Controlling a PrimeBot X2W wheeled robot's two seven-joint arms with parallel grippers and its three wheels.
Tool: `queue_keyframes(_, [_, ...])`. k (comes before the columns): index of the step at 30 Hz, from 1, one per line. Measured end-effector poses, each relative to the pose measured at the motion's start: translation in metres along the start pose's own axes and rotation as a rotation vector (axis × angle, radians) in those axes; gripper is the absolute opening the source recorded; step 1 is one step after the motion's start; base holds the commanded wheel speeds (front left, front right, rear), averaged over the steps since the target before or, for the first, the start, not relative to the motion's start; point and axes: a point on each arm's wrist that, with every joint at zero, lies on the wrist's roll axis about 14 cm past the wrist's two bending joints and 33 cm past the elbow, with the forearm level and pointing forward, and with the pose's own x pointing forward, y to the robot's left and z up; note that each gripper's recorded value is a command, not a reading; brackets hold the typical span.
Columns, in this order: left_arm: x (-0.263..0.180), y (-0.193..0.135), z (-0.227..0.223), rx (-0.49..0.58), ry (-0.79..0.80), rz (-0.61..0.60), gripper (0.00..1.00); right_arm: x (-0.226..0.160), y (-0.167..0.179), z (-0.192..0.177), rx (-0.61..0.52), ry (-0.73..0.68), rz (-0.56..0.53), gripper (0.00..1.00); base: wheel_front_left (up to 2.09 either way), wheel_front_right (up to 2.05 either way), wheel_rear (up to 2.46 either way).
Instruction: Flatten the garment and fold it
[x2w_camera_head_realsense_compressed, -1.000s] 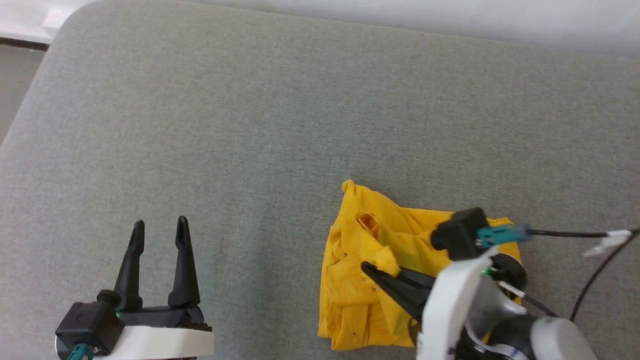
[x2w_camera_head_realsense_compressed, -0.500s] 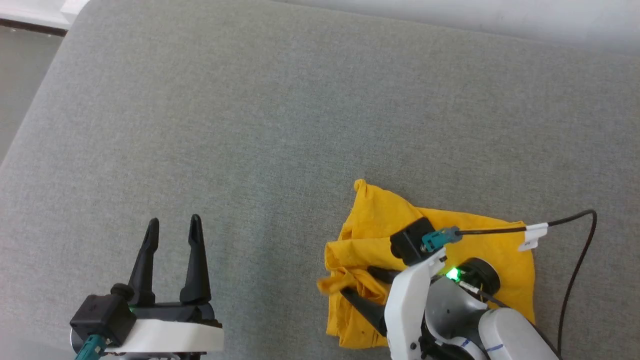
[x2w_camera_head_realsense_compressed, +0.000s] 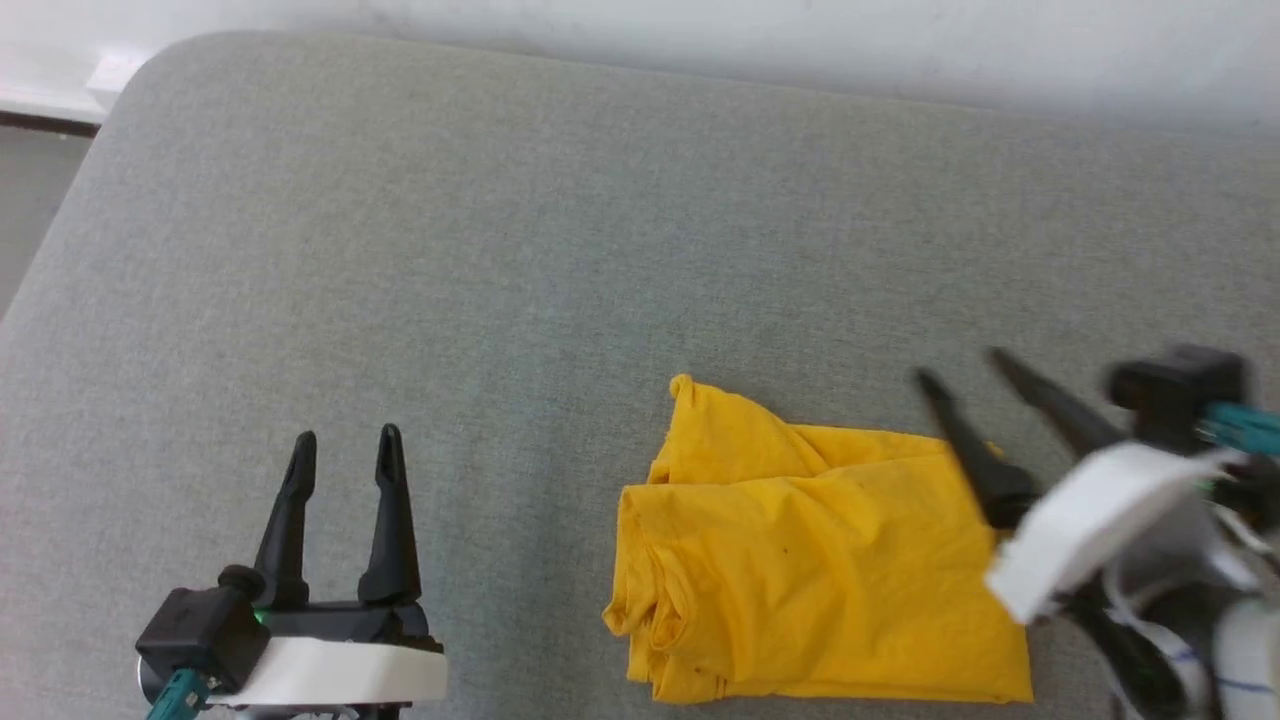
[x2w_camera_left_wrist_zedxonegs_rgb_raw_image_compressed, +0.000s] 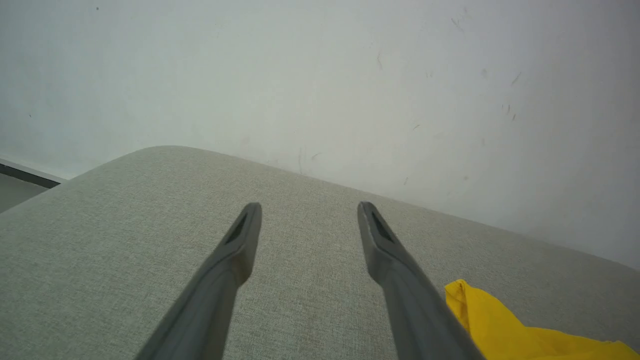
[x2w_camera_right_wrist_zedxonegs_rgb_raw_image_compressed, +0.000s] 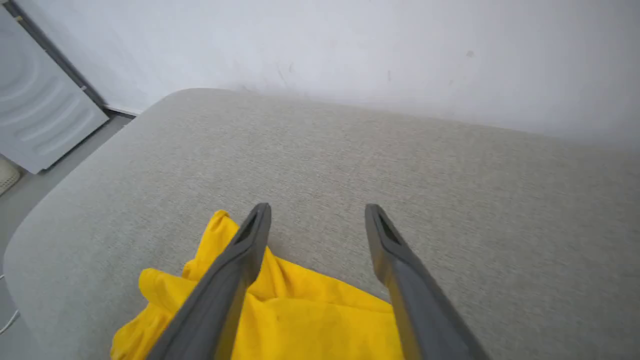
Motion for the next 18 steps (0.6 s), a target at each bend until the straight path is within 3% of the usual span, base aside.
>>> queue_keyframes(4, [-0.004,-0.002,0.005,-0.006,-0.013,-0.003,1.0,-0.032,-0.043,-0.008,0.01,-0.019,-0.166,1.0,0.0,0.0,0.0])
queue_keyframes(8, [-0.009,-0.004,0.0,-0.011,0.006,-0.006,1.0,-0.059,-0.062,-0.041,0.07,0.046,-0.255,1.0,0.0,0.0,0.0])
queue_keyframes(18, [-0.009,-0.003,-0.002,-0.01,0.012,-0.004,1.0,-0.062,-0.054,-0.122,0.208,0.254,-0.243,1.0,0.0,0.0,0.0])
